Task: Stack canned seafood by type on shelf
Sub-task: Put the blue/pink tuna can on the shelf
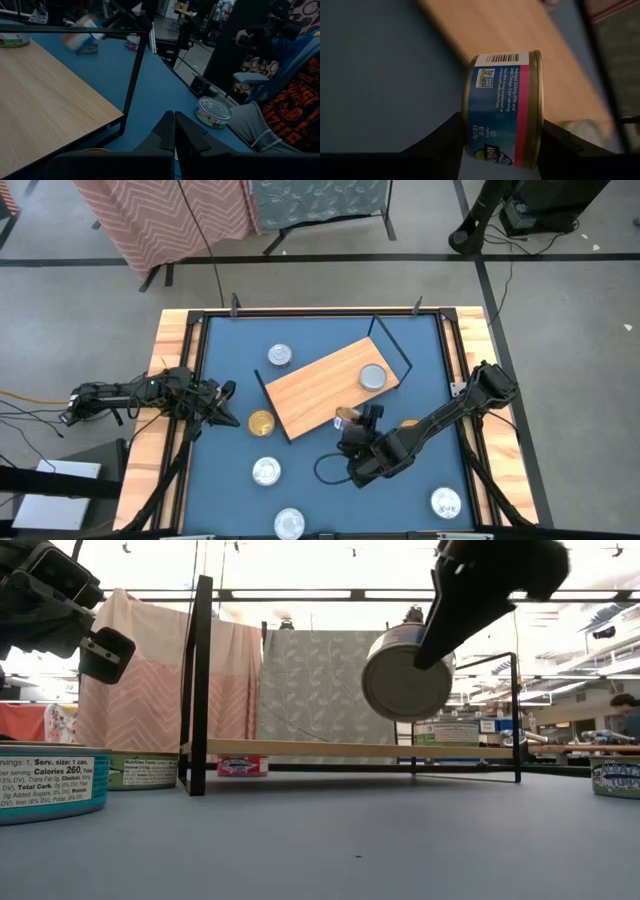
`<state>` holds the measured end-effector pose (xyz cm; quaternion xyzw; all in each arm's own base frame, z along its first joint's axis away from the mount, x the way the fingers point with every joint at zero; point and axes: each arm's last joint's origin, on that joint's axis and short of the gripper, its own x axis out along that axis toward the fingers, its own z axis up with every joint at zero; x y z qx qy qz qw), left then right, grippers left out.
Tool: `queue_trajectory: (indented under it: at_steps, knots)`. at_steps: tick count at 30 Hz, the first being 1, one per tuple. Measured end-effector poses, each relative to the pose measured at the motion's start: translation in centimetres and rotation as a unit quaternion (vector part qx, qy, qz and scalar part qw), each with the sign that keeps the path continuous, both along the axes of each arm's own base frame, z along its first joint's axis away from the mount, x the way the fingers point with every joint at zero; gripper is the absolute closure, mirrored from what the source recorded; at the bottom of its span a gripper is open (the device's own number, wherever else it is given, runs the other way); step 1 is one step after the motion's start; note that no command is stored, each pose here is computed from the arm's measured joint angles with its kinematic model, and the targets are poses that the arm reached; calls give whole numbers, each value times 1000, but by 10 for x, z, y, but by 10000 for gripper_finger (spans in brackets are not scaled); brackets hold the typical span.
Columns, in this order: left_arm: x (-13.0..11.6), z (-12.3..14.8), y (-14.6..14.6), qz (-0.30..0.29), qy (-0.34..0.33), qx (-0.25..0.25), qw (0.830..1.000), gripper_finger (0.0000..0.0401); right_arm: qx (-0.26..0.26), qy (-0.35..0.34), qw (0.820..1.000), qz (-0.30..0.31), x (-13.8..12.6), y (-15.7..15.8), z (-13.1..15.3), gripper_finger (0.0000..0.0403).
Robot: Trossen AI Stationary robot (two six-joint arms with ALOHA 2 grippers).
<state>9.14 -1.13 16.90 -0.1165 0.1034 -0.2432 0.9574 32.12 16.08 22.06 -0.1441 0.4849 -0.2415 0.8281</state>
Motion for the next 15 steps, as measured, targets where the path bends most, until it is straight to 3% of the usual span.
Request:
queue_trajectory:
  at_steps: [15]
  knots:
    - [0, 0, 0, 0, 0, 0, 1000, 394, -47, 31, 998, -19, -6, -21, -25, 200]
